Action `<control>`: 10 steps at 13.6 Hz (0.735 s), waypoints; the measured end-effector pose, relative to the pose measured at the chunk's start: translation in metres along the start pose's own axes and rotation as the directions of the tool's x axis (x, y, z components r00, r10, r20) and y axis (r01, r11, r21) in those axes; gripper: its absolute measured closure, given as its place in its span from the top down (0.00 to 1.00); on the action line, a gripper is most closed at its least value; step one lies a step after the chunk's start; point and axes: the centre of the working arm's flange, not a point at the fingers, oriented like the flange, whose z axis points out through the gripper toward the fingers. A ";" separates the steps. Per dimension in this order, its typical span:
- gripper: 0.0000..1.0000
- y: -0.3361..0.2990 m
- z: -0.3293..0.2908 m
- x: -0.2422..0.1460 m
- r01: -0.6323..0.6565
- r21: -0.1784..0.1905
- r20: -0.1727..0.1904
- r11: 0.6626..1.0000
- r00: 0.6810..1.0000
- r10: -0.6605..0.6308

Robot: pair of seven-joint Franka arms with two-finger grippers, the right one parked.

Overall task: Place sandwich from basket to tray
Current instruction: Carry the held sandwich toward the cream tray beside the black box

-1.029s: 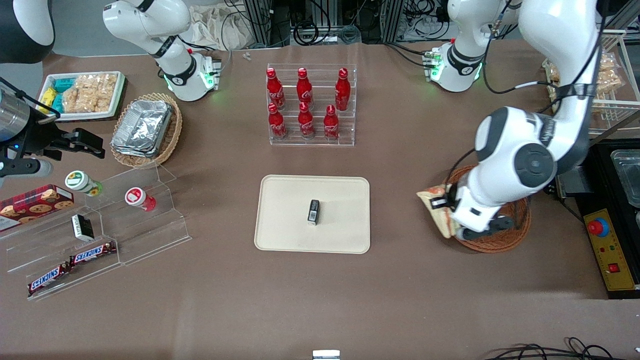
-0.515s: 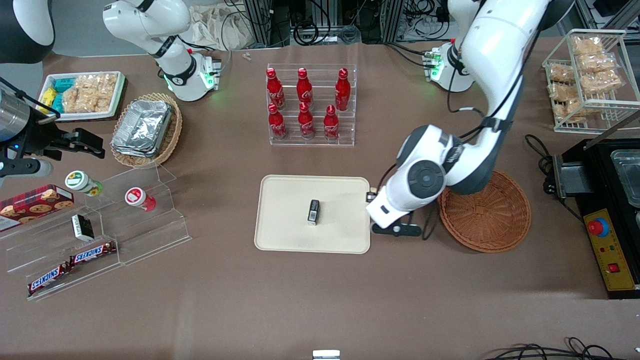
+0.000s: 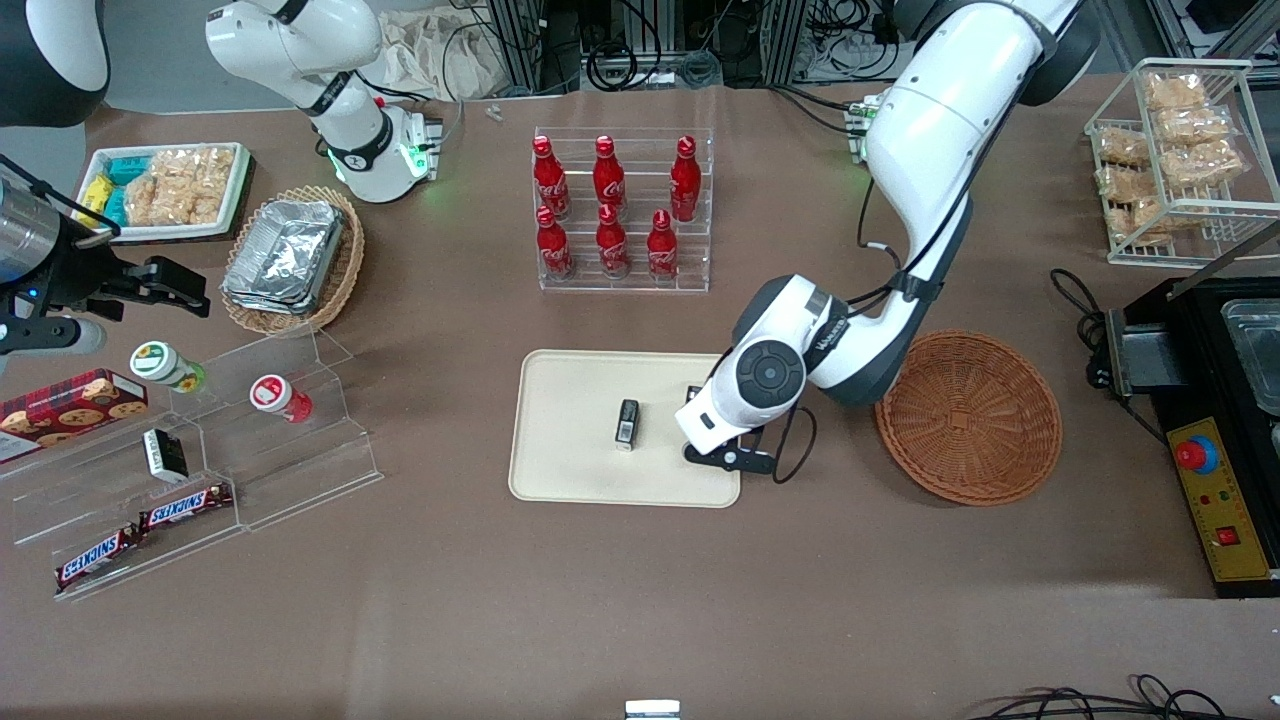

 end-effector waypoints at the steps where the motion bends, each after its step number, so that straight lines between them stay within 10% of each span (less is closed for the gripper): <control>1: 0.16 0.003 0.009 -0.001 -0.004 0.002 0.006 1.000 1.000 0.004; 4: 0.19 0.004 0.021 -0.001 0.002 0.005 0.017 1.000 1.000 -0.002; 10: 0.77 -0.005 -0.003 0.010 0.057 -0.003 -0.020 0.998 0.998 -0.057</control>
